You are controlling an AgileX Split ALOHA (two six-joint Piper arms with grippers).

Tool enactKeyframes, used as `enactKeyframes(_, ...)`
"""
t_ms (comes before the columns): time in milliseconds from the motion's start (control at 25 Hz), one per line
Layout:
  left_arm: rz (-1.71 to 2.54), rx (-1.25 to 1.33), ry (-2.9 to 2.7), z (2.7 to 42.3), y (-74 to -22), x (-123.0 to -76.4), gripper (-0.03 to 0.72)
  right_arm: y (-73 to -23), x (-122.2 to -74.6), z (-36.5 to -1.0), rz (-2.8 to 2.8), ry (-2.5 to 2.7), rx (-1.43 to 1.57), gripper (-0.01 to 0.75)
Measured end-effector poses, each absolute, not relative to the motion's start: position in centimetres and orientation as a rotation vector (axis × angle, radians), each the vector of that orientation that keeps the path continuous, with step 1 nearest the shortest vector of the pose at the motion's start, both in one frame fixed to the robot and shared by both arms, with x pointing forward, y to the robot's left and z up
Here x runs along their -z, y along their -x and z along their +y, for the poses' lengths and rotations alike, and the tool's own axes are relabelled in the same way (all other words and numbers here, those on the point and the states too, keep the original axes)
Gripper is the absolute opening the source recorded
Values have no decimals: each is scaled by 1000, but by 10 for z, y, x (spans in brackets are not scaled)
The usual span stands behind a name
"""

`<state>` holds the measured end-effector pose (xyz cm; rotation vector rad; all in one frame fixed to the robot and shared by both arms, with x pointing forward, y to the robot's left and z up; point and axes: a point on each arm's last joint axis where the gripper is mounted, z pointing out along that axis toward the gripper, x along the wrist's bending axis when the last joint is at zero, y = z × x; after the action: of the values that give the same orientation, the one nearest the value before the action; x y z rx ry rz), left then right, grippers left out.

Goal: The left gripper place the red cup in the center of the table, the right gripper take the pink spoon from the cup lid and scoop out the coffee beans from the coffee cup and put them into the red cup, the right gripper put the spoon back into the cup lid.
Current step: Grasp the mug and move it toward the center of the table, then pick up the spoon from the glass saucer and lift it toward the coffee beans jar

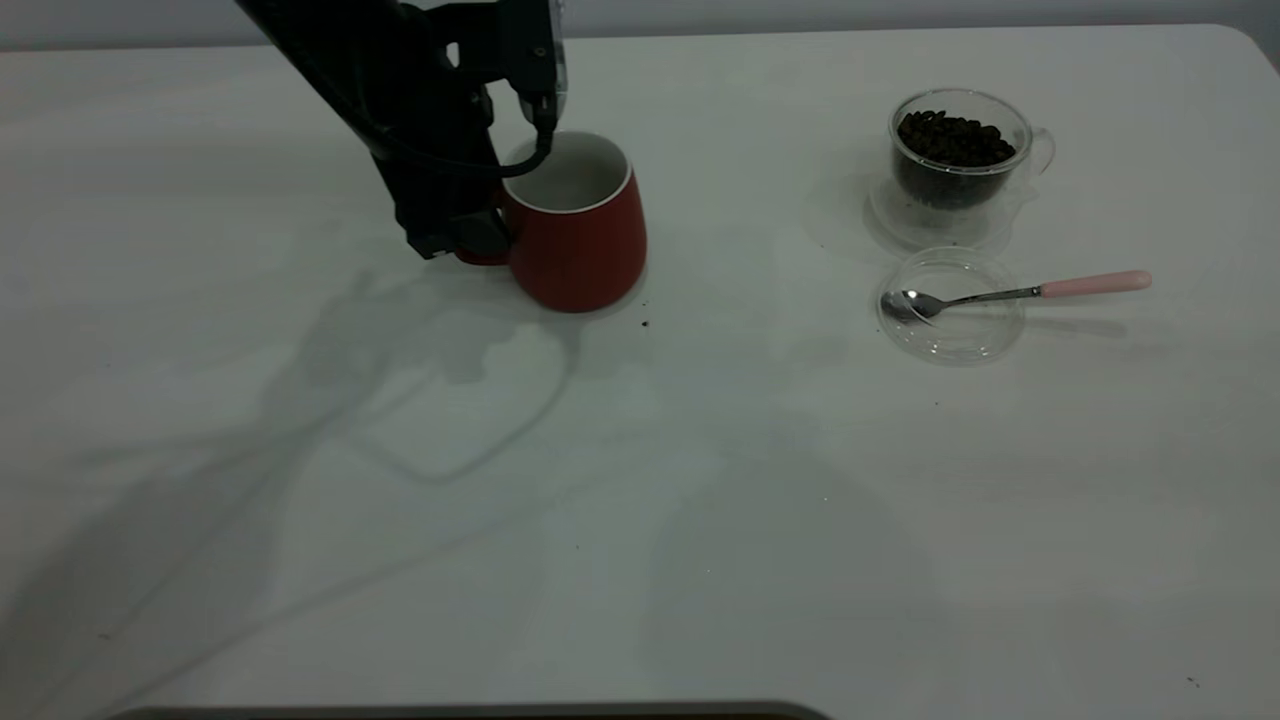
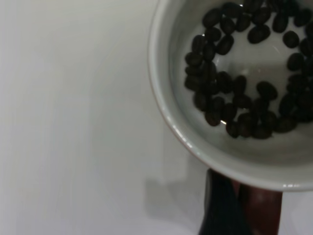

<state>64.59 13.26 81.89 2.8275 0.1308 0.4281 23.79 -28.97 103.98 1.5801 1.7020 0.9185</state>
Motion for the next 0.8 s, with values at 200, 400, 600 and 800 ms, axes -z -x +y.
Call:
enactKeyframes(200, 147, -415, -2825, 132, -645, -819, 505, -238, -1040, -290, 1702, -1580, -919, 239)
enactKeyframes(400, 147, -323, -2840, 133, -639, -840, 505, -238, -1040, -290, 1702, -1580, -919, 239)
enactKeyframes(600, 252, -367, -2851, 141, -639, -879, 505, -238, -1040, -290, 1702, -1580, -919, 239)
enactKeyframes(800, 424, -408, -2911, 157, -632, -929, 505, -238, -1040, -290, 1702, -1580, -919, 239)
